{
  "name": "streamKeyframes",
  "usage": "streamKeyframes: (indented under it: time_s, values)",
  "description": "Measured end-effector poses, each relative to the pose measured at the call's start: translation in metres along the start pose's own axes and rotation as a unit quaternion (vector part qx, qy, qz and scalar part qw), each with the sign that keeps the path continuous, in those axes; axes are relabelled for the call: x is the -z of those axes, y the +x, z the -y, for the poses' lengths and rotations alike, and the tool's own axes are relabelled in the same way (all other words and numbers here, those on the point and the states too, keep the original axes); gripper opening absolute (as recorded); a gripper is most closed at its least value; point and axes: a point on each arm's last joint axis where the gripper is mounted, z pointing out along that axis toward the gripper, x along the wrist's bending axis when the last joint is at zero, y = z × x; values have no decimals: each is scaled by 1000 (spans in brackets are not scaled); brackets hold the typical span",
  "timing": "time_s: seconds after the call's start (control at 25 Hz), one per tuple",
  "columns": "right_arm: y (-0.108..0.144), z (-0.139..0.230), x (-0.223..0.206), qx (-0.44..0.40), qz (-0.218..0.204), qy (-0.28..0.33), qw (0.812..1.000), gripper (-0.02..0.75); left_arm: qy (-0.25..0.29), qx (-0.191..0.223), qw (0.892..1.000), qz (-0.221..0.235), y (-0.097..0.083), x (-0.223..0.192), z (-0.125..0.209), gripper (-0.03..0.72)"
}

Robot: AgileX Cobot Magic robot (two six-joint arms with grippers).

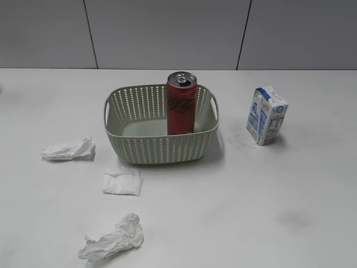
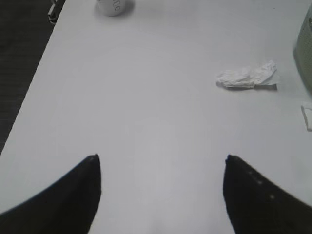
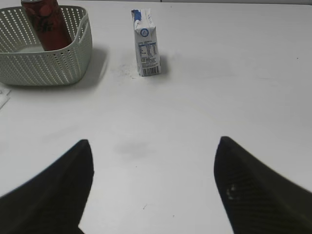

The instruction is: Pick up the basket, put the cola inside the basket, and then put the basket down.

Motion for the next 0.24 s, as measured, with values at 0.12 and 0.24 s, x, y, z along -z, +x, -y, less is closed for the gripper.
streamKeyframes:
  time_s: [0.12, 0.24]
  values:
    - [0, 0, 0, 0, 0, 0, 1000, 582, -35, -2, 999, -2, -1, 5, 19, 589]
    - [0, 0, 0, 0, 0, 0, 1000, 582, -82, -4, 997, -5, -2, 15, 27, 589]
